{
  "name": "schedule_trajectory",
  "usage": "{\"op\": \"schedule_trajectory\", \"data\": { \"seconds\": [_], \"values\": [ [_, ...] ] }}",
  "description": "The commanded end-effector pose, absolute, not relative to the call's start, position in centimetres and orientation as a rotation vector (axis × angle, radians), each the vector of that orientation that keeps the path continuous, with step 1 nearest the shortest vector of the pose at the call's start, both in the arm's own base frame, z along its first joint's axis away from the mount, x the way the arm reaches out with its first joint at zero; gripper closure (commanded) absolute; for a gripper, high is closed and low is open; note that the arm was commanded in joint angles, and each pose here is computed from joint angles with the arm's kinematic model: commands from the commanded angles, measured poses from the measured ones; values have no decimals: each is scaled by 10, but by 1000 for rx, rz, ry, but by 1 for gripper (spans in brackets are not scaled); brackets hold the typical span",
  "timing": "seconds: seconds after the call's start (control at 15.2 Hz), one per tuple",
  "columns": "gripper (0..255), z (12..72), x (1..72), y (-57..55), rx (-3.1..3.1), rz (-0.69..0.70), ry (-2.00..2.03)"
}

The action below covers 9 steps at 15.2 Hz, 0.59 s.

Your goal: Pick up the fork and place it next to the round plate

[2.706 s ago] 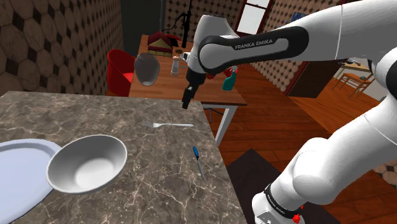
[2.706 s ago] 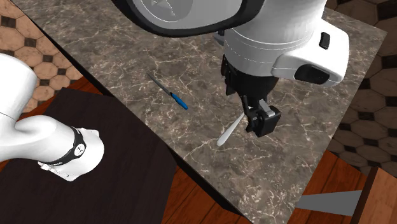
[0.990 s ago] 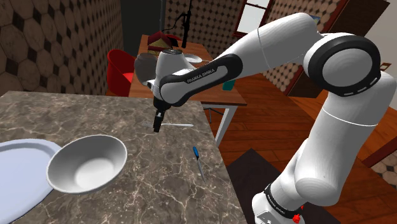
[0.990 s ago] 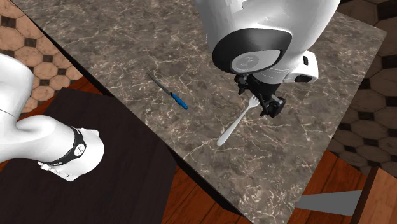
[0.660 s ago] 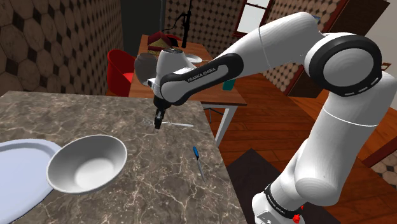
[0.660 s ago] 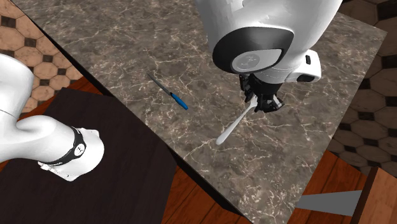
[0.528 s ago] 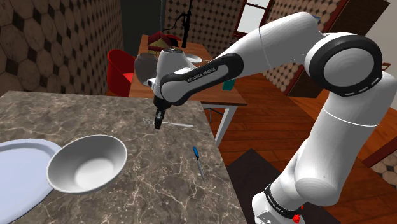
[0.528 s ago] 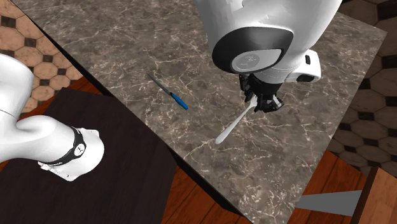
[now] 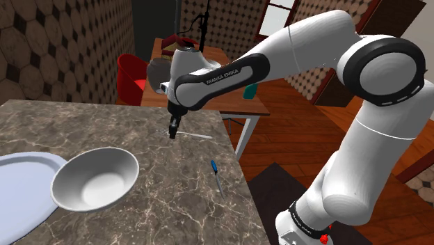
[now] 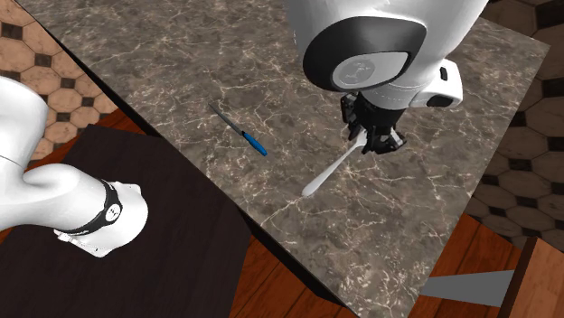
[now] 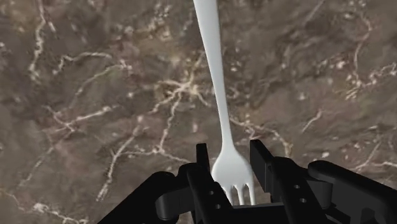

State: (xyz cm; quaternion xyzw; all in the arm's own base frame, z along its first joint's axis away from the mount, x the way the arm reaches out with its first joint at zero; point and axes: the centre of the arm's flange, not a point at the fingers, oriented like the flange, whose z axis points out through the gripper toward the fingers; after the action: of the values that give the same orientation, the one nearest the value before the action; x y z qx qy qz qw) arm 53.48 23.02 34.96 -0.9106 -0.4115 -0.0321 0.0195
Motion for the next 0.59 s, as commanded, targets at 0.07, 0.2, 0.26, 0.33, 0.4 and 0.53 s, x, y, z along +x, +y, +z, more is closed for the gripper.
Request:
{"op": "schedule_trajectory", "data": {
  "seconds": [0.07, 0.2, 0.26, 0.33, 0.4, 0.53],
  "values": [
    [255, 365, 535, 230, -2826, -98, -1277],
    [255, 376, 535, 230, -2826, -98, -1277],
    [255, 381, 535, 230, -2826, -98, -1277],
    [255, 386, 535, 230, -2826, -98, -1277],
    [255, 392, 535, 230, -2826, -98, -1277],
    [255, 402, 535, 230, -2826, -98, -1277]
  ]
}}
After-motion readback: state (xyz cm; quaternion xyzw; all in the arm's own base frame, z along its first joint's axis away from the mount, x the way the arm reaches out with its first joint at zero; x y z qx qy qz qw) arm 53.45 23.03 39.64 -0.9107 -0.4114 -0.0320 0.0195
